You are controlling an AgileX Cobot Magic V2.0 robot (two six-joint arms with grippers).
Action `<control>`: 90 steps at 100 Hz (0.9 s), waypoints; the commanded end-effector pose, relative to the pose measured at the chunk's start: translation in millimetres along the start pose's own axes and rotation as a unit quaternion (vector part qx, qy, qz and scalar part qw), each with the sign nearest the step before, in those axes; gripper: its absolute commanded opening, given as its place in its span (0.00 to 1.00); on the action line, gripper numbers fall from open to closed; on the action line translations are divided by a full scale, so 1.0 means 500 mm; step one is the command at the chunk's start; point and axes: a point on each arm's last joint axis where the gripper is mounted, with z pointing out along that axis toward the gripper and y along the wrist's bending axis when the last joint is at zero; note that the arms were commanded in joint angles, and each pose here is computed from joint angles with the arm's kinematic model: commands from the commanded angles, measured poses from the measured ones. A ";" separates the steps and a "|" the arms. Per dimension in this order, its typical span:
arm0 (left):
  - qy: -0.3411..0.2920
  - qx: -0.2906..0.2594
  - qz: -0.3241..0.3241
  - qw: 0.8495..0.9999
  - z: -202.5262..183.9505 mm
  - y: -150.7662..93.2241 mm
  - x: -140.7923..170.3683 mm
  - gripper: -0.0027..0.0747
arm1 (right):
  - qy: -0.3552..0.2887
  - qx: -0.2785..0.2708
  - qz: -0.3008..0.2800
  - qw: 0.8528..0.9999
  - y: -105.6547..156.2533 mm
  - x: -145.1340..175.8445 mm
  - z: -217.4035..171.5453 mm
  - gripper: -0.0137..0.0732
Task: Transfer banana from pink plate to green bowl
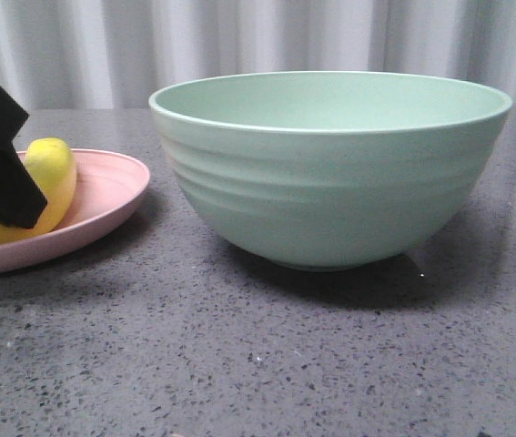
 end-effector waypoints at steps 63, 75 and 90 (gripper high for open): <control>-0.154 0.079 0.055 0.983 -0.154 -0.096 -0.113 0.20 | 0.054 -0.121 -0.073 0.989 0.092 -0.190 -0.040 0.18; -0.157 0.103 0.074 0.979 -0.166 -0.126 -0.113 0.20 | 0.064 -0.168 -0.057 0.982 0.129 -0.224 -0.029 0.33; -0.143 0.144 0.092 0.975 -0.171 -0.168 -0.095 0.20 | 0.078 -0.221 -0.031 0.972 0.177 -0.254 -0.007 0.50</control>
